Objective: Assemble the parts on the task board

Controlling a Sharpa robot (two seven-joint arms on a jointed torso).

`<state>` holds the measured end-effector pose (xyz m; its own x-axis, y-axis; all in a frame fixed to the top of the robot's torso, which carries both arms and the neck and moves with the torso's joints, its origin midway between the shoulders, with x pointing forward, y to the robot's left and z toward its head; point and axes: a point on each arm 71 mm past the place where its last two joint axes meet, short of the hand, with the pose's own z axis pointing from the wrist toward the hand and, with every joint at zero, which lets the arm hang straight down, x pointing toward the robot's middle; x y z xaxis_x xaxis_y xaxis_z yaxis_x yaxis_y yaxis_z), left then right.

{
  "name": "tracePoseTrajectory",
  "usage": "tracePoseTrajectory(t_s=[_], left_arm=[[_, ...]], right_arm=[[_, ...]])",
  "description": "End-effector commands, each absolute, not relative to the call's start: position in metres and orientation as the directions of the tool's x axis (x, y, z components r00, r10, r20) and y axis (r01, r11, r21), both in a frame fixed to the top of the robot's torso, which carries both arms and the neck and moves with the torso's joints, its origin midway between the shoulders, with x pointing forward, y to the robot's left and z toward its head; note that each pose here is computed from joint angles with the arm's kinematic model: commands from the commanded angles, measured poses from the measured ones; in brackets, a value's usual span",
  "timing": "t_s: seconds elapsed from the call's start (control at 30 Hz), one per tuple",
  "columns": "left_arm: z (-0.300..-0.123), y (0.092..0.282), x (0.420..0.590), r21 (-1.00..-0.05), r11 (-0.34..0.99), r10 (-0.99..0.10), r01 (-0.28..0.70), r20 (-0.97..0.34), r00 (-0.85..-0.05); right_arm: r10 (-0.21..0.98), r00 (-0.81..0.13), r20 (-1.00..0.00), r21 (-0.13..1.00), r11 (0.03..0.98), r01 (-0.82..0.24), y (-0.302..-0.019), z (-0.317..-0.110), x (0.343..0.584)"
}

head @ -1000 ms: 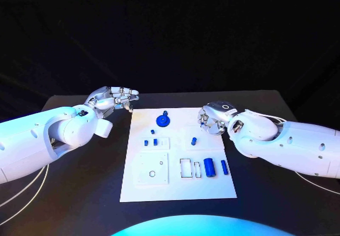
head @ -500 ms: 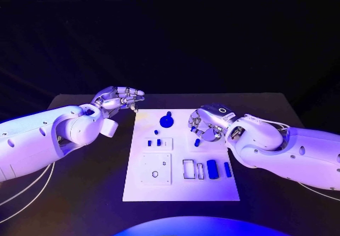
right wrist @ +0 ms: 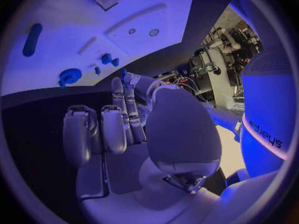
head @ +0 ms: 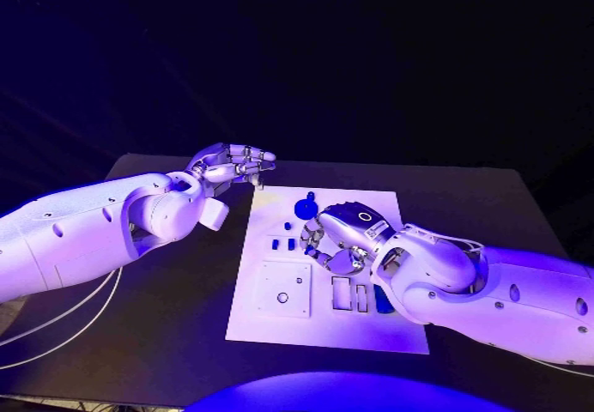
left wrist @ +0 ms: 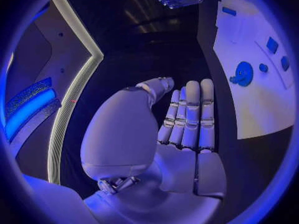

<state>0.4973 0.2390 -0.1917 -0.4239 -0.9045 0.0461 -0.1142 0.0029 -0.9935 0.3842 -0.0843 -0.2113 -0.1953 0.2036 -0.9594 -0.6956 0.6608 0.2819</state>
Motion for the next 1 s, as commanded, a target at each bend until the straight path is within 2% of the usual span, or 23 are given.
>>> tracePoseTrajectory(t_s=[0.03, 0.37, 1.0], left_arm=[[-0.190, 0.234, 0.498, -0.995, -0.012, -0.904, -0.100, 0.054, -0.424], [-0.191, 0.224, 0.499, -0.995, -0.021, -0.897, -0.102, 0.063, -0.437], [-0.191, 0.223, 0.500, -0.994, -0.020, -0.894, -0.107, 0.066, -0.442]], right_arm=[[0.202, -0.211, -0.957, 0.291, 0.632, -0.718, -0.078, -0.220, 0.379], [0.191, -0.253, -0.949, 0.316, 0.630, -0.709, -0.070, -0.244, 0.373], [0.159, -0.272, -0.949, 0.307, 0.665, -0.681, -0.078, -0.260, 0.377]])
